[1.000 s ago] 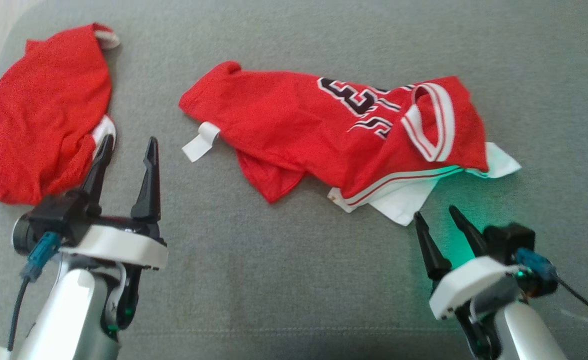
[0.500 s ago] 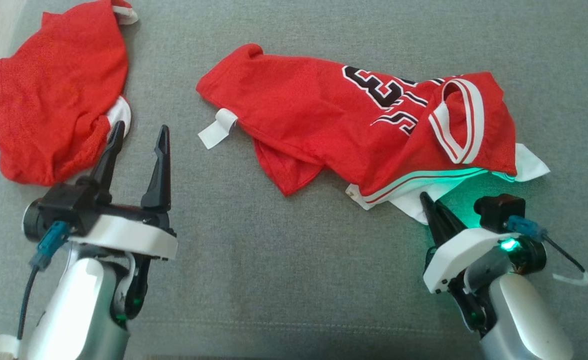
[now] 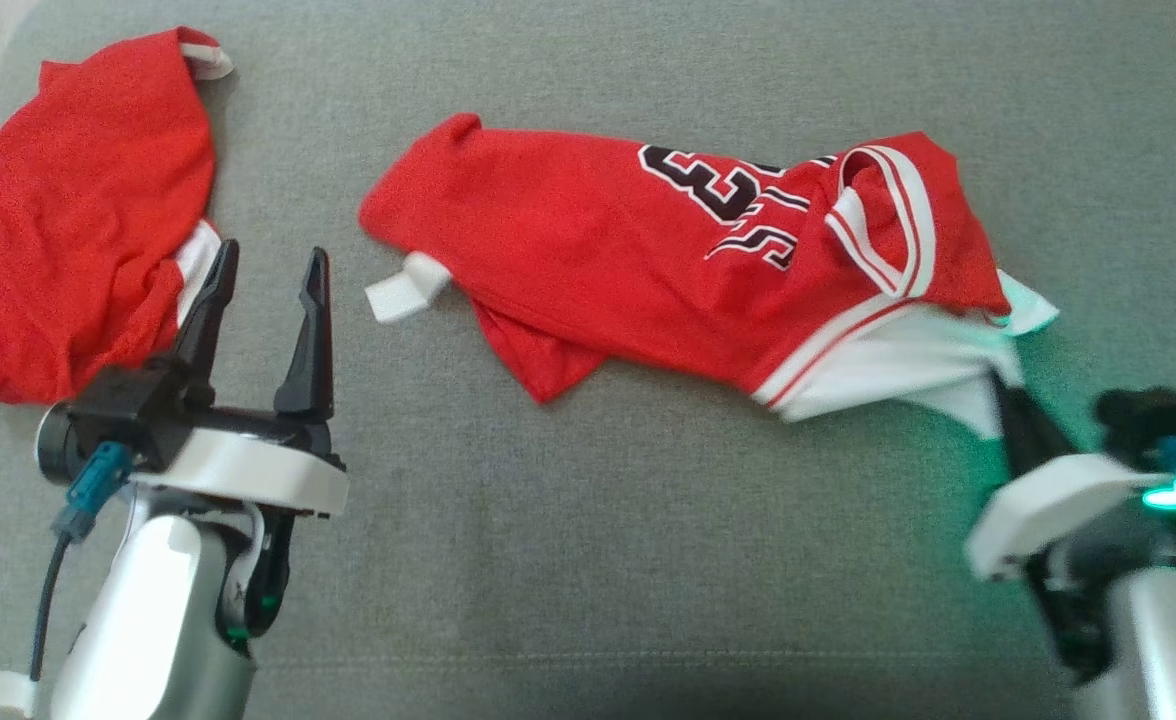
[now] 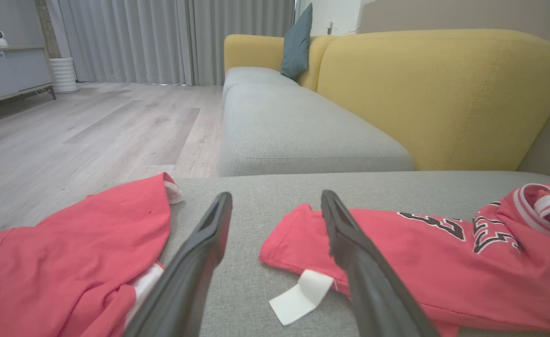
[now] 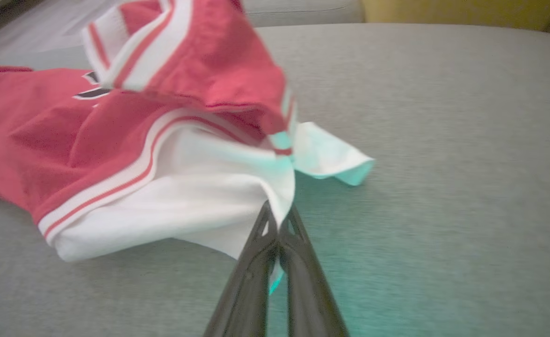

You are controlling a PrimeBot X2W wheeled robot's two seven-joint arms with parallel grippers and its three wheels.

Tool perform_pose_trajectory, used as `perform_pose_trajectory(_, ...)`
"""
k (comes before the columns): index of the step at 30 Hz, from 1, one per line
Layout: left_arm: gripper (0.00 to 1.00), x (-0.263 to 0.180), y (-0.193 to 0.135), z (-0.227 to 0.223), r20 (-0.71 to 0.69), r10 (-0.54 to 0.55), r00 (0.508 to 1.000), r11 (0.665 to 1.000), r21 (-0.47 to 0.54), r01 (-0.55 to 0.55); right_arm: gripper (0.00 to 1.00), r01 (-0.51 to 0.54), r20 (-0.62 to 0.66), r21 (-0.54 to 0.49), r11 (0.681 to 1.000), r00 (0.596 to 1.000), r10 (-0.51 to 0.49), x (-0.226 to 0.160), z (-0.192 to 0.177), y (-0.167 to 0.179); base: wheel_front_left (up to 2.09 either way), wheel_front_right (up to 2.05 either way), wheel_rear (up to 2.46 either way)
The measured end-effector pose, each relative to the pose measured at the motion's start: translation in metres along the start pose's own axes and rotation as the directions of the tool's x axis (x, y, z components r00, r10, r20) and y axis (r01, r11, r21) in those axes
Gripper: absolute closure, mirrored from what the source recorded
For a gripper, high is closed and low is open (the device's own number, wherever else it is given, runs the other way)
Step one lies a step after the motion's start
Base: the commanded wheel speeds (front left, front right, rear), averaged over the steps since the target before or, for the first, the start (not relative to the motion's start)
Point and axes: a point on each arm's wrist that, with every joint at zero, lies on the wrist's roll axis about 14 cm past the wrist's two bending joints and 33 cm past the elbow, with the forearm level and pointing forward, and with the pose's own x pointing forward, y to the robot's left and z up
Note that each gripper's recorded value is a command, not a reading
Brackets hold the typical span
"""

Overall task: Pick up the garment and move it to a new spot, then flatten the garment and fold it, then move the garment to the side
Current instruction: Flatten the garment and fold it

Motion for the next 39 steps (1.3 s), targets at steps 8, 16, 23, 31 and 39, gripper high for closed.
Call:
perform_pose_trajectory(8, 0.00, 0.003, -0.008, 0.003, 0.012, -0.017, 1.000, 1.000, -0.002, 0.017, 1.00, 0.211, -0.021, 0.023, 0.977, 0.977, -0.211, -0.029, 0.007, -0.079, 0.00, 0.00, 0.00)
perform_pose_trajectory(16, 0.00, 0.001, -0.011, 0.004, 0.013, -0.027, 1.000, 1.000, -0.007, 0.027, 0.00, 0.211, -0.088, 0.087, 0.974, 0.975, -0.204, -0.040, -0.016, -0.074, 0.00, 0.00, 0.00)
perform_pose_trajectory(23, 0.00, -0.009, -0.011, 0.001, -0.003, -0.024, 1.000, 1.000, 0.001, 0.024, 0.00, 0.228, 0.231, 0.066, 0.971, 0.944, -0.237, -0.053, 0.048, -0.076, 0.00, 0.00, 0.00)
perform_pose_trajectory(31, 0.00, -0.026, -0.013, 0.001, -0.013, -0.017, 1.000, 1.000, 0.004, 0.017, 0.00, 0.103, 0.451, -0.001, 0.995, 0.888, -0.091, -0.067, 0.100, -0.026, 0.00, 0.00, 0.00)
perform_pose_trajectory(39, 0.00, -0.035, -0.015, 0.005, -0.015, -0.011, 1.000, 1.000, 0.009, 0.011, 0.00, 0.013, 0.468, -0.017, 1.000, 0.884, -0.003, -0.077, 0.106, 0.005, 0.00, 0.00, 0.00)
